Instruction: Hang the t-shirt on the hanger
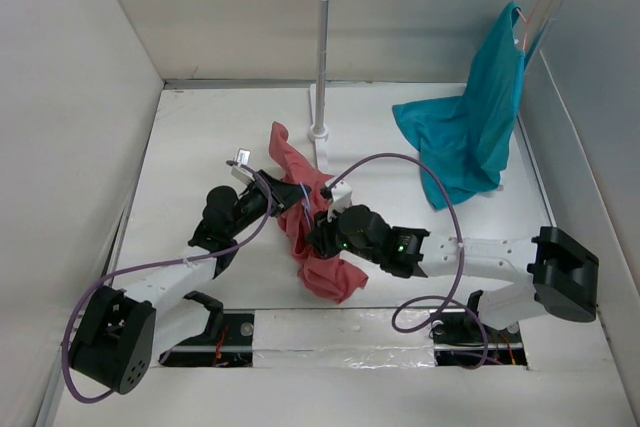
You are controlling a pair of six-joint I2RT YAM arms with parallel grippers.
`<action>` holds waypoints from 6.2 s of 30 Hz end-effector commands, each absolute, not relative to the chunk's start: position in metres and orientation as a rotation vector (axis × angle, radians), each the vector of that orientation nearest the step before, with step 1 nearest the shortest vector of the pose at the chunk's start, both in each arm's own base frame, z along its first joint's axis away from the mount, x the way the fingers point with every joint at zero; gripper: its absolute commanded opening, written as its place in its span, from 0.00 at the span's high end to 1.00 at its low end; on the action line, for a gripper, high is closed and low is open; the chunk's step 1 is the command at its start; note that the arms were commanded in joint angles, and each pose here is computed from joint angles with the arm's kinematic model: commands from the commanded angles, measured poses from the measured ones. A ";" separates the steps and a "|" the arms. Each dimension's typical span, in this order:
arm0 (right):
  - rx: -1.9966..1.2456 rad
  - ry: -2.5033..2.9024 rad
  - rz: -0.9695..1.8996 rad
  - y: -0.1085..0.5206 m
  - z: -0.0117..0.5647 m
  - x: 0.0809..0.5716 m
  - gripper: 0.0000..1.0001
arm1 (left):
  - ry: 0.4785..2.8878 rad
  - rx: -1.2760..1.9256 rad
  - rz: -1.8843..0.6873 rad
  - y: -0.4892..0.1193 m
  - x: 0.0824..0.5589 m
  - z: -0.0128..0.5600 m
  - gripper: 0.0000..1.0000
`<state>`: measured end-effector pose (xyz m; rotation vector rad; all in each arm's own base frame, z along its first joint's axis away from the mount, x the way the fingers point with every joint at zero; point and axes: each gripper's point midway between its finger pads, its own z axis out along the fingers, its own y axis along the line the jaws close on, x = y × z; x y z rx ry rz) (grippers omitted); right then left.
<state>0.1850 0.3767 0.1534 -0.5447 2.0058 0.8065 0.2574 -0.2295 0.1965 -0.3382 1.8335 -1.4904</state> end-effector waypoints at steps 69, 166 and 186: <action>-0.451 1.865 0.927 0.331 0.216 0.173 1.00 | 1.685 0.000 -0.669 -0.196 0.396 0.208 1.00; -0.710 1.877 0.971 0.284 0.214 0.133 1.00 | 1.496 -0.742 -1.511 -0.114 0.445 0.206 1.00; -0.538 1.820 0.942 0.234 0.313 0.130 1.00 | 1.417 -0.724 -1.089 -0.053 0.453 0.289 1.00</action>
